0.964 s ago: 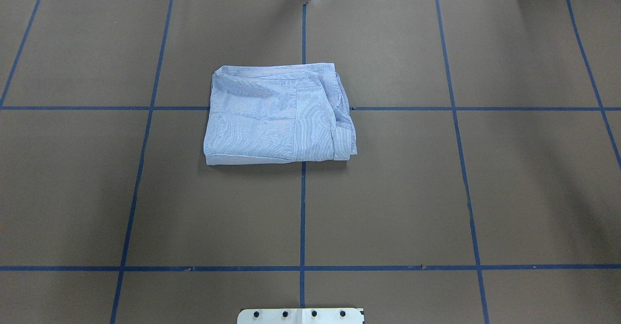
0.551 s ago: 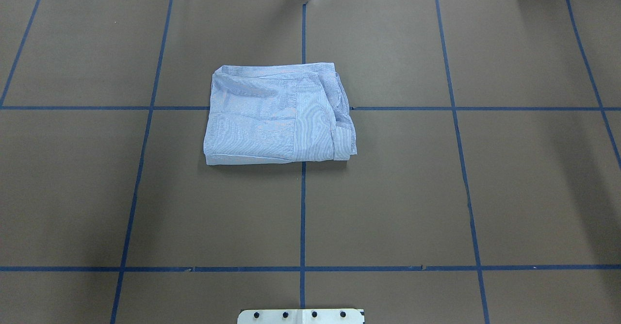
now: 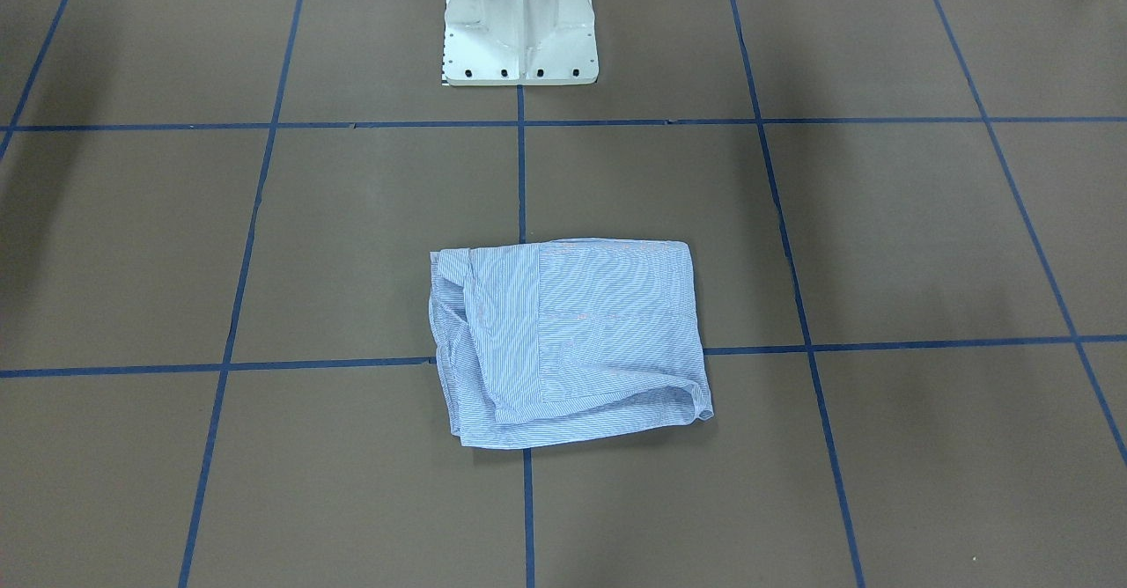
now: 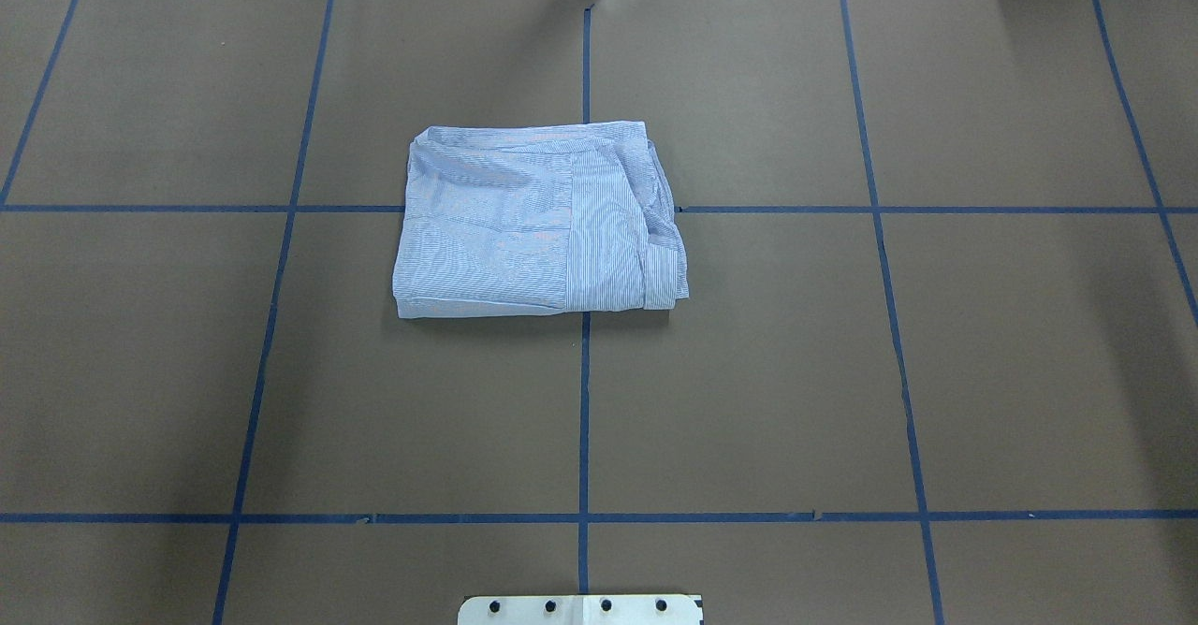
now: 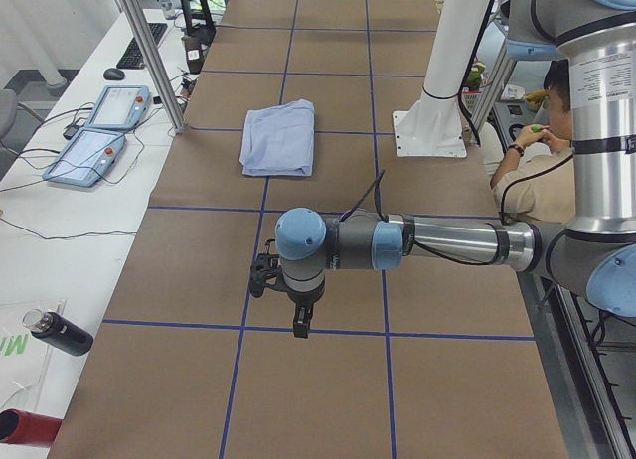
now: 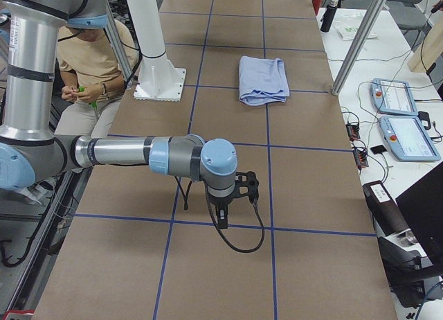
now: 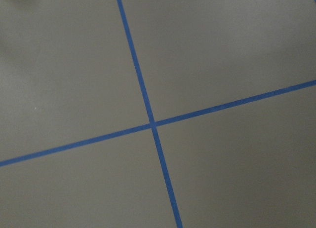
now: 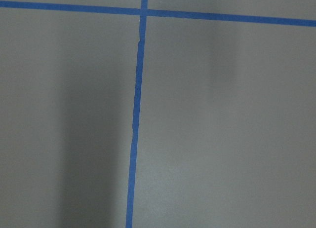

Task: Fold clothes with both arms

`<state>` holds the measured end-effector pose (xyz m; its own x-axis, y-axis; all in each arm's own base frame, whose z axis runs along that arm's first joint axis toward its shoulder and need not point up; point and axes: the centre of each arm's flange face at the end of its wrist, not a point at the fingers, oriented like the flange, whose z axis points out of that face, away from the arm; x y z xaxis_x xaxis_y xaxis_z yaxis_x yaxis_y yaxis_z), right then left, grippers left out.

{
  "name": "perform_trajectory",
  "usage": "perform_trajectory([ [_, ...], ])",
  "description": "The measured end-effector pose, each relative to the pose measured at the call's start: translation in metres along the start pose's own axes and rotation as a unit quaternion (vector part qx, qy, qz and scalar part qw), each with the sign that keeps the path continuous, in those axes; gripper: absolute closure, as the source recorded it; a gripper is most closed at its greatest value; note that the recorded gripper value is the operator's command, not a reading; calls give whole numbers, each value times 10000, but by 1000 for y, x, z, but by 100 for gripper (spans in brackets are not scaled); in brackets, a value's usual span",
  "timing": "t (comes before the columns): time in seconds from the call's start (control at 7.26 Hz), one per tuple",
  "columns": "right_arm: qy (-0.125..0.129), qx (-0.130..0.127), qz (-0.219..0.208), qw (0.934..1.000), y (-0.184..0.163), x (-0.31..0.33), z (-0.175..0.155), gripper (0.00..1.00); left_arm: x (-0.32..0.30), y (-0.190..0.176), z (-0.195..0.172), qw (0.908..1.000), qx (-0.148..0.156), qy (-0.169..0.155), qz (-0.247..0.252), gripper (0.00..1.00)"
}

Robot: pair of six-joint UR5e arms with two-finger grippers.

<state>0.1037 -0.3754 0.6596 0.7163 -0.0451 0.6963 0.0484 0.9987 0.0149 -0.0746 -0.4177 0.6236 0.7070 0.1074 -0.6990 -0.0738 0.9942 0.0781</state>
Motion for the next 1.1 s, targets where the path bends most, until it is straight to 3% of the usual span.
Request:
perform_trajectory([
  [0.28, 19, -89, 160, 9998, 14, 14, 9, 0, 7, -10, -8, 9996, 205, -15, 202, 0],
  [0.55, 213, -199, 258, 9992, 30, 27, 16, 0, 8, -12, -10, 9982, 418, -77, 423, 0],
  [0.83, 288, -277, 355, 9986, 43, 31, 21, 0, 9, -10, -11, 9977, 478, -95, 474, 0],
  [1.1, 346, -116, 349, 9987, 37, 9, 5, 0, 9, -10, -12, 9976, 494, -98, 483, 0],
])
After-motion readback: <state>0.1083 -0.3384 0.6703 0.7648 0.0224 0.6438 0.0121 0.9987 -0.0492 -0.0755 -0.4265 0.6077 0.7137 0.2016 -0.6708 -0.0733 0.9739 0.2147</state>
